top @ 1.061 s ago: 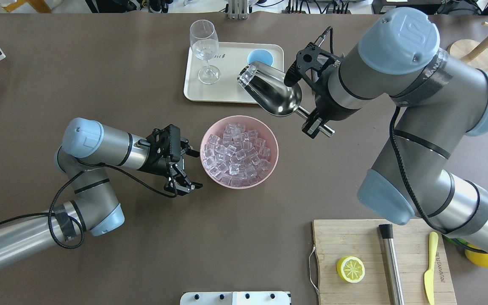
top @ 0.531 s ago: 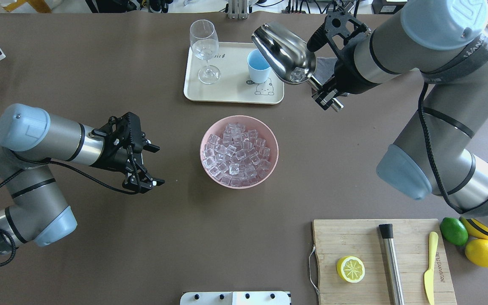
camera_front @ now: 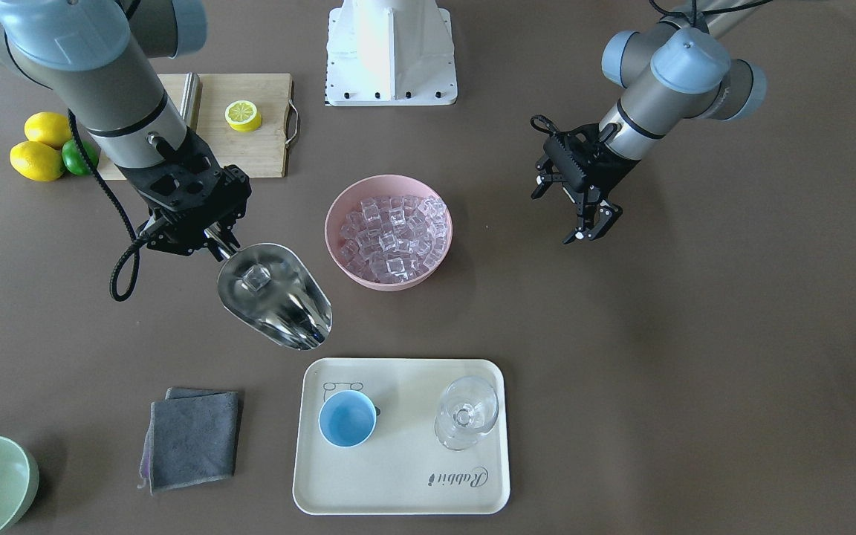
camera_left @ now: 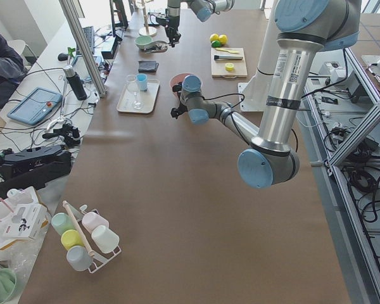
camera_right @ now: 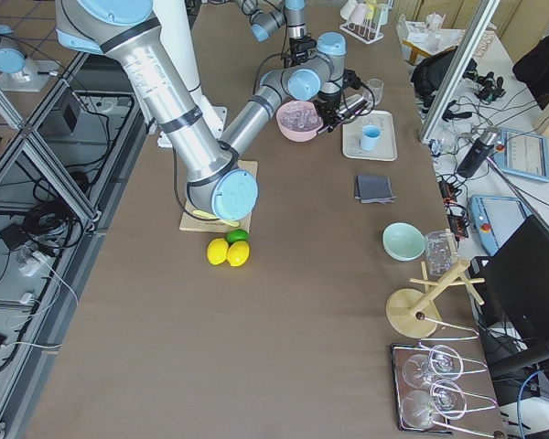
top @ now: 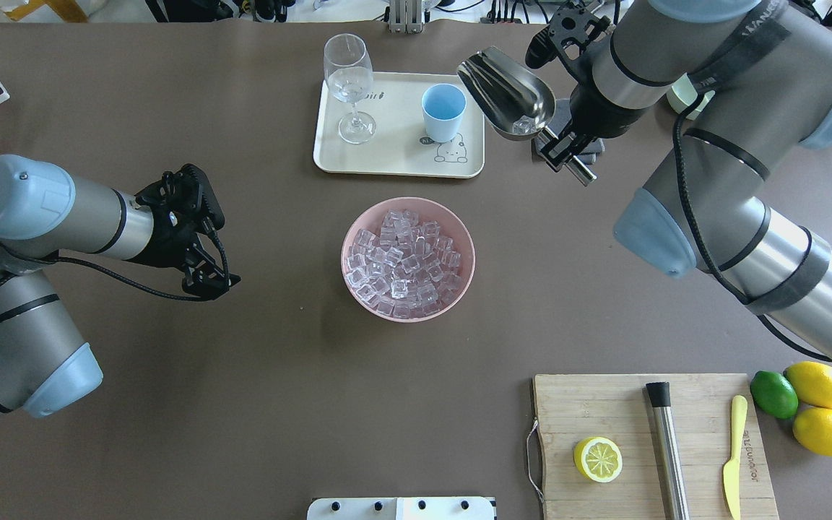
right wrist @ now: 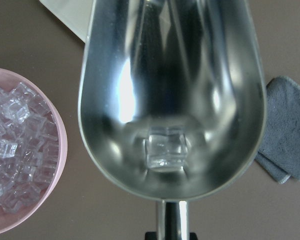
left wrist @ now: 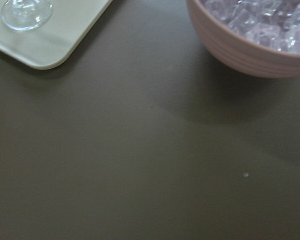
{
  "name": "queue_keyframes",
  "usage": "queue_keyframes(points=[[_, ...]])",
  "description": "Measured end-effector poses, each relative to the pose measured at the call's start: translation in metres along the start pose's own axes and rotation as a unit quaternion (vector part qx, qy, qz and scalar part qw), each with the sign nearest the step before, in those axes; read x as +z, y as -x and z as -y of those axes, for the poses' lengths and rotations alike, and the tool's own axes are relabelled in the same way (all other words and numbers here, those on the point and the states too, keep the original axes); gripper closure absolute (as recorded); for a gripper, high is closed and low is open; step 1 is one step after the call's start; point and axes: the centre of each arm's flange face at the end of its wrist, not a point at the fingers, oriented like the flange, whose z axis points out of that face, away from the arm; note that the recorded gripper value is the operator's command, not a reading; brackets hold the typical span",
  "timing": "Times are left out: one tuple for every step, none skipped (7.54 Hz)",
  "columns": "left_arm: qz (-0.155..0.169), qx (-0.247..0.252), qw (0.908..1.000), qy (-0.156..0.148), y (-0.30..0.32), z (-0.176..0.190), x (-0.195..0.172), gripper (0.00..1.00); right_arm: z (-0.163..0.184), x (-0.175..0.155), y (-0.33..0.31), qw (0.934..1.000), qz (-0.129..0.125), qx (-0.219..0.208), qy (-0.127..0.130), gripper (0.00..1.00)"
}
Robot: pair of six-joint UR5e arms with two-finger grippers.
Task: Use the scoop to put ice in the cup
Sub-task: 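Carry the scoop to the light-blue cup on the tray while the left arm retracts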
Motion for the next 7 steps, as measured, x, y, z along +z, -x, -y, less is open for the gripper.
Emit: queue_keyframes(points=[[0.029, -0.023, 0.9987, 0.034, 0.019, -0.007, -0.001, 0.02, 0.012, 0.01, -0.006, 0.9992, 0.013, 0.022, 0.032, 1.0], [0.054, -0.052, 0.9943, 0.076, 0.041, -0.017, -0.004, 0.02, 0.025, 0.021, -0.01, 0.9969, 0.027, 0.04, 0.062, 1.0], [0.071, -0.075, 0.9888, 0.109, 0.059, -0.028, -0.004, 0.02, 0.038, 0.028, -0.011, 0.9938, 0.035, 0.057, 0.089, 1.0], [0.078, -0.09, 0.9847, 0.127, 0.072, -0.038, -0.003, 0.02, 0.05, 0.032, -0.009, 0.9901, 0.037, 0.072, 0.114, 1.0], [0.085, -0.107, 0.9811, 0.137, 0.088, -0.049, -0.009, 0.02, 0.061, 0.033, -0.007, 0.9856, 0.036, 0.085, 0.142, 1.0], [0.085, -0.13, 0.9772, 0.144, 0.109, -0.067, -0.022, 0.02, 0.071, 0.036, -0.007, 0.981, 0.033, 0.095, 0.166, 1.0], [0.08, -0.162, 0.9718, 0.152, 0.131, -0.096, -0.041, 0.02, 0.082, 0.04, -0.007, 0.9761, 0.029, 0.102, 0.19, 1.0]])
